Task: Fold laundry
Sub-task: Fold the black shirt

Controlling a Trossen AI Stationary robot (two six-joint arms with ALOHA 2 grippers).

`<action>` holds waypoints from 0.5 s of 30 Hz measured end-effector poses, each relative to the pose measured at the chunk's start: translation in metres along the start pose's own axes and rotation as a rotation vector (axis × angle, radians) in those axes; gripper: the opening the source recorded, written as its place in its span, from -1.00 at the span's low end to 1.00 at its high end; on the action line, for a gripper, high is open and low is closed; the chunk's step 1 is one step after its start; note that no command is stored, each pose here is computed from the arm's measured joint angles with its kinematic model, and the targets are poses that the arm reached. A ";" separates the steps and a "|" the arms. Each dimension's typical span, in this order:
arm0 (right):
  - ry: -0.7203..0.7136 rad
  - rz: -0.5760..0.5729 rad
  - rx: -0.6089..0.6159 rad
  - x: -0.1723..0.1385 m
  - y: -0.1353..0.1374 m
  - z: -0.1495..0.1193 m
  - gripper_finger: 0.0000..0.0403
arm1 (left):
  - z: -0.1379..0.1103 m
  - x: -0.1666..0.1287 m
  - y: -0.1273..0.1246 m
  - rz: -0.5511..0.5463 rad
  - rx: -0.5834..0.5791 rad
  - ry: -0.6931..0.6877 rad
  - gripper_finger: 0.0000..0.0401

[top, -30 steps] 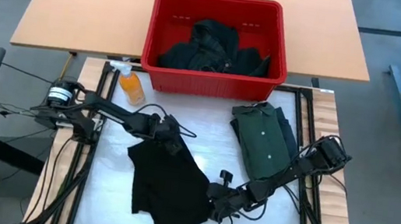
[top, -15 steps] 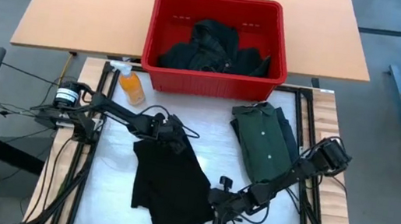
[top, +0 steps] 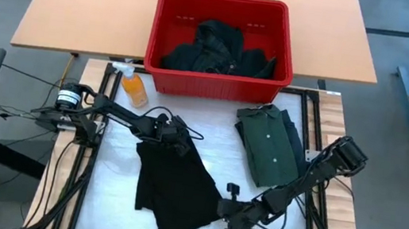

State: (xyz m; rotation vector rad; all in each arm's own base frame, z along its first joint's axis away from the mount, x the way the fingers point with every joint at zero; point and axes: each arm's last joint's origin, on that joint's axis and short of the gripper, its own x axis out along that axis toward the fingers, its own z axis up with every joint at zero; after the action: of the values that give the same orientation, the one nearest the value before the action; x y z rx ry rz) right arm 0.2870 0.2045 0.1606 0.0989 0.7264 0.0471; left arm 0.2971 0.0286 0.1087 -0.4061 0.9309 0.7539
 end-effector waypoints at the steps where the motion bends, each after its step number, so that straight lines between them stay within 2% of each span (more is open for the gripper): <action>1: -0.003 -0.027 -0.002 0.001 -0.003 0.000 -0.86 | 0.000 0.000 0.000 -0.001 0.000 0.000 -0.79; 9: 0.009 -0.142 0.058 0.017 -0.027 0.003 -0.86 | 0.000 0.000 0.000 -0.004 0.000 0.003 -0.82; 15: -0.028 -0.097 0.105 0.036 -0.022 -0.003 -0.86 | 0.000 0.000 0.000 -0.009 0.001 0.004 -0.82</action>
State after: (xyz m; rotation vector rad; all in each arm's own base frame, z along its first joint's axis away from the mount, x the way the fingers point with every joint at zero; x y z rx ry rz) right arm 0.3126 0.1855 0.1325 0.1644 0.7050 -0.0849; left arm 0.2973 0.0281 0.1086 -0.4114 0.9326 0.7446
